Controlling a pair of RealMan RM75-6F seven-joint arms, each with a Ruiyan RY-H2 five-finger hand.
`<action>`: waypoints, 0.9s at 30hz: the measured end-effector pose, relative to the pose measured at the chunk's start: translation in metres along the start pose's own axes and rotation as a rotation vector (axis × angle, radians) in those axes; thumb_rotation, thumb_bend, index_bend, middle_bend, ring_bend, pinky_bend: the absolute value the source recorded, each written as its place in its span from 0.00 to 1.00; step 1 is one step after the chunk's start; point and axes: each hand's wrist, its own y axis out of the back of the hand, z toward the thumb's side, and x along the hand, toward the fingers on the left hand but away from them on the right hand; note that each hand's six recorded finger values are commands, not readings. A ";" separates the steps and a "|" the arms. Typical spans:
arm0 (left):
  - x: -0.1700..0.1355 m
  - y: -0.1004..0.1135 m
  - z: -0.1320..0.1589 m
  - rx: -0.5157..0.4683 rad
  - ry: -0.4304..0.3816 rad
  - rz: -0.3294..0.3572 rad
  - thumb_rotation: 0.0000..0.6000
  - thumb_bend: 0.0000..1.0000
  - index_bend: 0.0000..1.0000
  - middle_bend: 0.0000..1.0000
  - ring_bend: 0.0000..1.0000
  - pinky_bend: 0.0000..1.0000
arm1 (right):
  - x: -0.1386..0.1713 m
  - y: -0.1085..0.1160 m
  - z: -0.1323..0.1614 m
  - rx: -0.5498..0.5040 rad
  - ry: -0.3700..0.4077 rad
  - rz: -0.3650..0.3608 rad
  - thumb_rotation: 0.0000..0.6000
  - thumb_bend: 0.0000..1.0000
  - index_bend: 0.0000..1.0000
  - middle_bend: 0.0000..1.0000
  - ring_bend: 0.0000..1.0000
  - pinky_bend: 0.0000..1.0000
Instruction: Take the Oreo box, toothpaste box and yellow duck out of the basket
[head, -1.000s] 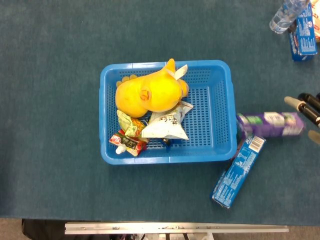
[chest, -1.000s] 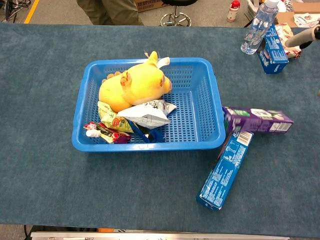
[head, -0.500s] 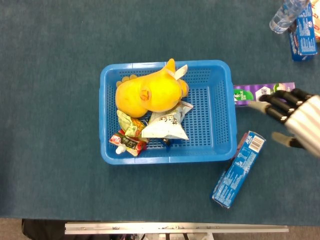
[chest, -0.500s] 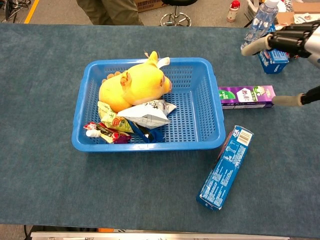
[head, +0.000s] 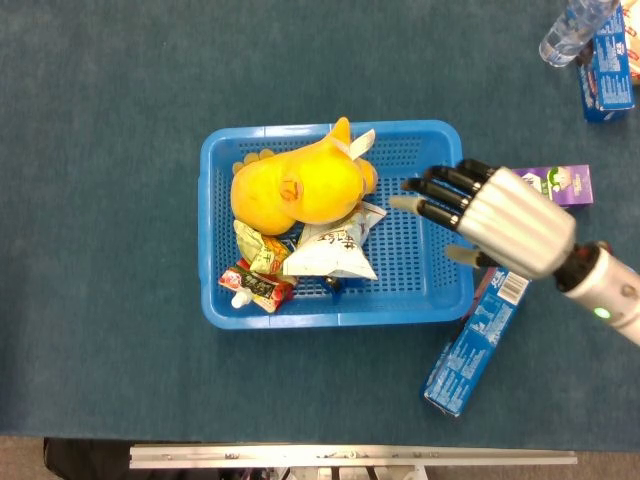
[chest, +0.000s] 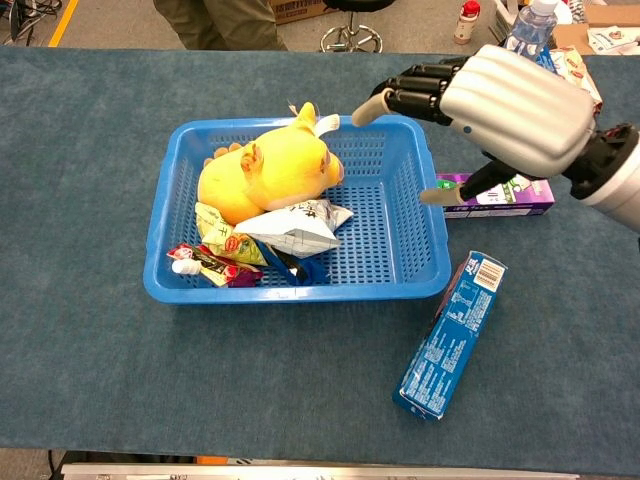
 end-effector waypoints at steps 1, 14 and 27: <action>0.000 0.000 0.000 0.000 0.000 0.000 1.00 0.36 0.31 0.31 0.29 0.51 | -0.004 -0.002 -0.001 -0.004 -0.002 -0.004 1.00 0.00 0.26 0.29 0.29 0.45; 0.000 0.000 -0.001 -0.001 0.001 -0.001 1.00 0.36 0.31 0.31 0.29 0.51 | -0.037 -0.028 -0.009 -0.038 -0.019 -0.040 1.00 0.00 0.26 0.29 0.29 0.45; -0.001 0.001 -0.002 0.002 0.002 0.000 1.00 0.36 0.31 0.31 0.29 0.51 | -0.062 -0.055 -0.008 -0.078 0.013 -0.069 1.00 0.00 0.26 0.27 0.27 0.44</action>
